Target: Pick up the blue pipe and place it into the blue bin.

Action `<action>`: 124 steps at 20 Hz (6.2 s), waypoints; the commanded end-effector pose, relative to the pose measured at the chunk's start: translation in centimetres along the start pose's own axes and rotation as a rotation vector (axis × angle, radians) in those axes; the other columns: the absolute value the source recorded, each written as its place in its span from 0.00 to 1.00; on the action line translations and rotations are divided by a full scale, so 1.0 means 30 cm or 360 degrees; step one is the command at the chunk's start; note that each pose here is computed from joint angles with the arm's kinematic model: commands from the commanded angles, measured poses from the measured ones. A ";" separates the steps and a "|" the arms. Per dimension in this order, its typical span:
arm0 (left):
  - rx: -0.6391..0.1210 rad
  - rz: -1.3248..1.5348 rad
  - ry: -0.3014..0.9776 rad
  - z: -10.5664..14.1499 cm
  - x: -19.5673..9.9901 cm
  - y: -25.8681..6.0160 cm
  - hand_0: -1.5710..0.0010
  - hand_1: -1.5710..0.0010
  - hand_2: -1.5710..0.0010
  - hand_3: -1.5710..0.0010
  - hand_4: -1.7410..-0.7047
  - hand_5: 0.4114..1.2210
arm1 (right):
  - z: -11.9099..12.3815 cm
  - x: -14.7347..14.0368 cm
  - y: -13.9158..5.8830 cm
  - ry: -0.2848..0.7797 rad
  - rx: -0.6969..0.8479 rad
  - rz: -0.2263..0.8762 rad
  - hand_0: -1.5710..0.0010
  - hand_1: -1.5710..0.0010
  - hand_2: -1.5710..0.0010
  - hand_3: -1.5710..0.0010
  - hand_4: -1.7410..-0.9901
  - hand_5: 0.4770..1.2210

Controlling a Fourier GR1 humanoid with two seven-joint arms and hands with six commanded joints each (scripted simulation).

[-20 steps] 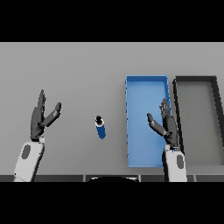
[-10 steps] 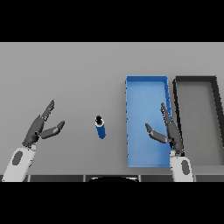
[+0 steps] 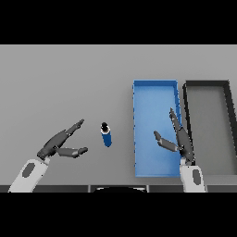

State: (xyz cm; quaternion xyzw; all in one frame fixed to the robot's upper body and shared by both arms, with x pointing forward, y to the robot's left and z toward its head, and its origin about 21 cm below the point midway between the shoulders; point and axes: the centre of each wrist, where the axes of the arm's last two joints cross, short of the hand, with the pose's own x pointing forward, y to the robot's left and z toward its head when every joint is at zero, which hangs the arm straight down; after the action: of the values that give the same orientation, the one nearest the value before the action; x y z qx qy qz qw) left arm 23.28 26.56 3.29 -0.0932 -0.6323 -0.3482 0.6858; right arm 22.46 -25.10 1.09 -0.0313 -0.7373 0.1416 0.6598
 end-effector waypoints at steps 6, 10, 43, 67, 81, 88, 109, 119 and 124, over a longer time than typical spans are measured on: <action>-0.0148 0.0009 -0.0040 -0.076 -0.002 -0.107 1.00 1.00 1.00 1.00 0.60 0.04 | -0.006 0.009 -0.001 -0.0020 -0.0014 -0.0021 1.00 1.00 1.00 1.00 0.63 0.19; -0.0178 0.0028 -0.0068 -0.142 -0.006 -0.171 1.00 1.00 1.00 1.00 0.60 0.04 | 0.017 0.010 0.007 -0.0017 -0.0011 -0.0028 1.00 1.00 1.00 1.00 0.62 0.19; -0.0216 0.0270 -0.0662 -0.374 0.205 -0.346 0.01 0.01 0.01 0.08 0.02 0.99 | 0.011 -0.005 -0.015 0.0004 -0.0017 0.0020 1.00 1.00 1.00 1.00 0.70 0.21; -0.0306 0.0220 -0.0591 -0.380 0.249 -0.341 0.00 0.00 0.00 0.08 0.01 1.00 | -0.056 0.258 -0.099 -0.0289 0.0620 -0.0194 1.00 1.00 1.00 1.00 0.64 0.06; -0.0335 0.0202 -0.0640 -0.392 0.254 -0.338 0.00 0.00 0.00 0.08 0.01 1.00 | -0.206 0.560 0.083 -0.0528 0.1387 0.0063 1.00 1.00 1.00 1.00 0.63 0.07; -0.0380 0.0255 -0.0618 -0.403 0.246 -0.330 0.00 0.00 0.00 0.04 0.01 1.00 | -0.298 0.575 0.195 -0.0448 0.1494 0.0099 1.00 1.00 1.00 1.00 0.69 0.05; -0.0329 0.0133 -0.0613 -0.395 0.256 -0.318 0.04 0.09 0.04 0.68 0.01 1.00 | -0.340 0.594 0.334 -0.0603 0.1685 -0.0007 0.04 0.04 0.04 0.05 0.36 0.88; -0.0475 -0.0055 -0.0623 -0.397 0.245 -0.279 0.80 0.83 0.83 0.93 0.72 0.78 | -0.314 0.590 0.332 -0.0556 0.1689 -0.0070 0.00 0.00 0.00 0.01 0.34 0.99; -0.0424 -0.0088 -0.0551 -0.399 0.238 -0.282 0.93 0.95 0.94 0.98 0.87 0.42 | -0.307 0.611 0.326 -0.0597 0.1670 -0.0110 0.00 0.00 0.00 0.00 0.34 1.00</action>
State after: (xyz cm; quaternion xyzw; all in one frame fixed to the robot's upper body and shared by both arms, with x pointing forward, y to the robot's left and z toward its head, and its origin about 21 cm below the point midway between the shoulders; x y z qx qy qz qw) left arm 27.57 10.93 5.14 -0.2236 -0.6912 -0.4260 0.5392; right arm 27.79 -9.93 17.14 0.3519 -0.6728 0.4715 0.4487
